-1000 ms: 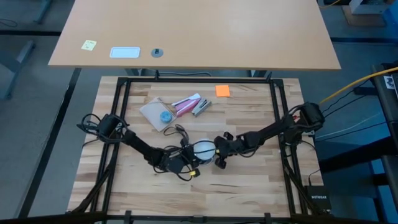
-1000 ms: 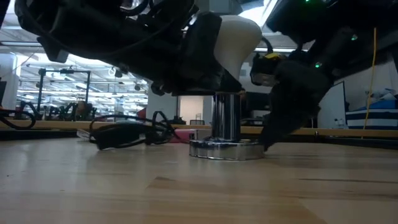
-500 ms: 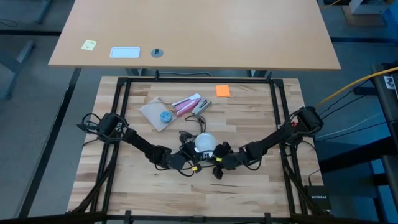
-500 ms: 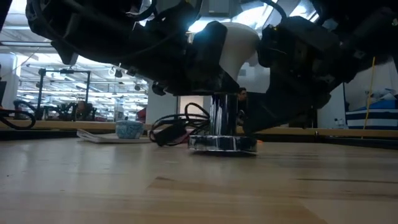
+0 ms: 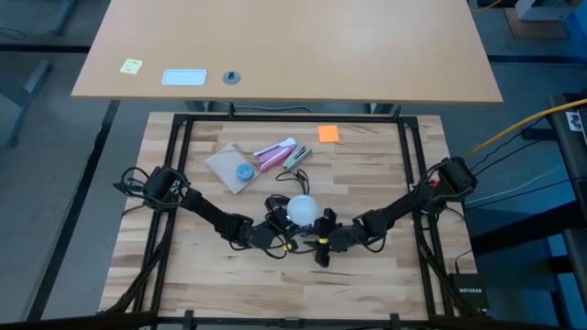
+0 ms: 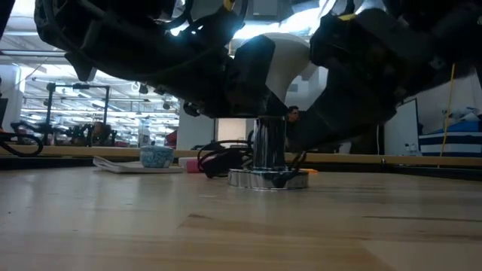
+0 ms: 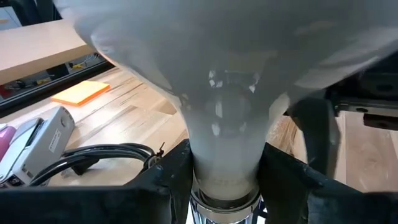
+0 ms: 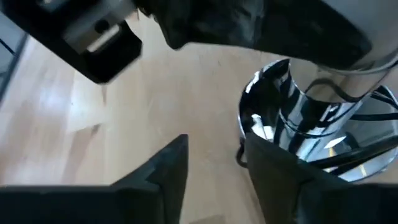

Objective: Screw lightbulb
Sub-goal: Remove the white lightbulb from the silver desk lamp

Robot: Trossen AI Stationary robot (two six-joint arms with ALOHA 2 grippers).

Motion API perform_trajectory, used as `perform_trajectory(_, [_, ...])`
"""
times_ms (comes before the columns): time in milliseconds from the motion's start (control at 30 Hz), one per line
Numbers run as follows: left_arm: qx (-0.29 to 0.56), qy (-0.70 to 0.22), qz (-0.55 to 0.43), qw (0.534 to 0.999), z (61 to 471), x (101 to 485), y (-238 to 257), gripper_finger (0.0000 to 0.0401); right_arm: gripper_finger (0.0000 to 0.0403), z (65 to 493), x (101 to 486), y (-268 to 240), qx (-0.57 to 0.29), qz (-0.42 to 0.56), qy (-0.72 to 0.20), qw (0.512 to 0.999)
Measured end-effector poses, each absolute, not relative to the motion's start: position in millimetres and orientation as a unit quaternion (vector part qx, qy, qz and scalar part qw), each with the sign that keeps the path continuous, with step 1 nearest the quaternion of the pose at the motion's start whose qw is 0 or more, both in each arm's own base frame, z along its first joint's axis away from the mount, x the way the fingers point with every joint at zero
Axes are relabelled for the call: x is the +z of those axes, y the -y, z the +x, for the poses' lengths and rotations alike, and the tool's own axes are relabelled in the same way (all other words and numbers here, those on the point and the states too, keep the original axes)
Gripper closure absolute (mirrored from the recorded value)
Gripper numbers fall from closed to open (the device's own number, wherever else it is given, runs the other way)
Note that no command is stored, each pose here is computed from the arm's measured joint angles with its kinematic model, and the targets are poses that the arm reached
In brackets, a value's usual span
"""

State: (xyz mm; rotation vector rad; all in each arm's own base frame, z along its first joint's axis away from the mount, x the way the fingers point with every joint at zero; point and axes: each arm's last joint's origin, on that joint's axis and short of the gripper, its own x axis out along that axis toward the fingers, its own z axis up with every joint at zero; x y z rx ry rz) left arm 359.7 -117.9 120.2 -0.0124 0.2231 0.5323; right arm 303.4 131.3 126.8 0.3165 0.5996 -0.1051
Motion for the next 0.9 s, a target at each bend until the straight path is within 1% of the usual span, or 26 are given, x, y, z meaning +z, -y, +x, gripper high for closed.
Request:
perform_trajectory(67, [0.260, -0.110, -0.006, 0.959, 359, 120, 119, 0.0260, 0.0229, 302, 125, -131, -0.053, 0.140, -0.301, 0.942])
perform_trajectory(133, [0.256, -0.110, -0.006, 0.960, 358, 120, 122, 0.0260, 0.0224, 301, 125, -129, -0.057, 0.124, -0.308, 0.942])
perform_trajectory(300, [0.244, -0.112, 0.006, 0.963, 355, 120, 130, 0.0260, 0.0222, 298, 136, -116, -0.068, 0.094, -0.328, 0.938])
perform_trajectory(433, [0.230, -0.113, 0.008, 0.967, 353, 120, 138, 0.0260, 0.0222, 292, 153, -102, -0.076, 0.067, -0.336, 0.936])
perform_trajectory(567, [0.225, -0.112, 0.008, 0.968, 351, 121, 142, 0.0260, 0.0221, 286, 159, -87, -0.100, 0.044, -0.365, 0.925])
perform_trajectory(700, [0.219, -0.112, 0.006, 0.969, 350, 120, 145, 0.0260, 0.0221, 290, 157, -73, -0.116, 0.055, -0.370, 0.920])
perform_trajectory(900, [0.216, -0.112, 0.005, 0.970, 349, 121, 147, 0.0260, 0.0221, 298, 147, -52, -0.151, 0.115, -0.375, 0.907])
